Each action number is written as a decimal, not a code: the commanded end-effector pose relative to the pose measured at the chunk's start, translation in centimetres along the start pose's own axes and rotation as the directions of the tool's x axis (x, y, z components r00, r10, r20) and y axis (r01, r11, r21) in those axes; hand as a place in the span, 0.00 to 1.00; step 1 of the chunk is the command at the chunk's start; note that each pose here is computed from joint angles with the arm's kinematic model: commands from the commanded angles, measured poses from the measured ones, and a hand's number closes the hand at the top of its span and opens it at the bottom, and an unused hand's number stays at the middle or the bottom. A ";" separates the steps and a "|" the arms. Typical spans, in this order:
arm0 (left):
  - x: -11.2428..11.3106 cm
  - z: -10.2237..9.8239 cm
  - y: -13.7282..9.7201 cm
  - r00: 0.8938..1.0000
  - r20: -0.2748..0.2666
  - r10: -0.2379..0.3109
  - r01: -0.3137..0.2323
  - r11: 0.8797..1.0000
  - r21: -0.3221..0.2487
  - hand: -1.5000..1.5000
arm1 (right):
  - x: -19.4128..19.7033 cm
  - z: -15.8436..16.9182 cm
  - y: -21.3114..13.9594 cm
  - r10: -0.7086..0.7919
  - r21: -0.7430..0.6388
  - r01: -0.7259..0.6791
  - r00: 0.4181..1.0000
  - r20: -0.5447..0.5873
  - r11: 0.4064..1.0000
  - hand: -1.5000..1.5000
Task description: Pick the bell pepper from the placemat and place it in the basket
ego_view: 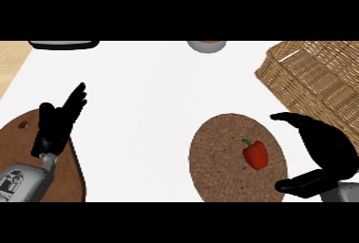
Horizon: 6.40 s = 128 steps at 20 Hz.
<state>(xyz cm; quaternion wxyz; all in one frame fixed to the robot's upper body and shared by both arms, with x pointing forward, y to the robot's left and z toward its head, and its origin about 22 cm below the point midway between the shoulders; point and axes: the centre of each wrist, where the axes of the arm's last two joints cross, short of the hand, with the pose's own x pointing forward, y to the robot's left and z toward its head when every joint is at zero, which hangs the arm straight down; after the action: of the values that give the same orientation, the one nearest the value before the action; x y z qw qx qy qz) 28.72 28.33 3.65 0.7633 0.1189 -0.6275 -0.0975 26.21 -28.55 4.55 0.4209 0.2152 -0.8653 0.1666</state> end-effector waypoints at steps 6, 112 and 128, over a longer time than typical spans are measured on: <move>-0.3 -0.1 -1.5 1.000 -0.018 0.010 -0.009 1.000 0.012 0.50 | 9.3 -0.4 -9.5 0.625 0.394 -0.532 0.765 -0.155 0.749 0.00; -0.8 -0.9 -1.3 0.999 -0.033 -0.006 0.007 1.000 0.027 0.50 | -2.2 -1.9 8.2 0.925 0.681 -0.627 0.285 -0.250 0.377 1.00; -0.5 0.0 -1.6 1.000 -0.015 -0.009 0.010 1.000 0.017 0.50 | 15.9 -7.3 6.5 0.699 0.165 -0.701 0.599 -0.390 0.693 1.00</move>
<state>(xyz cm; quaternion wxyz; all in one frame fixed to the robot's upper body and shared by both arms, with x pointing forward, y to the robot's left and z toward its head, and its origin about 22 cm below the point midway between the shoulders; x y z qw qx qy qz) 28.69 28.33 2.47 0.7669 0.1322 -0.6214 -0.0906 20.14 -22.81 17.06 0.5038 -0.1699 -0.7542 0.3854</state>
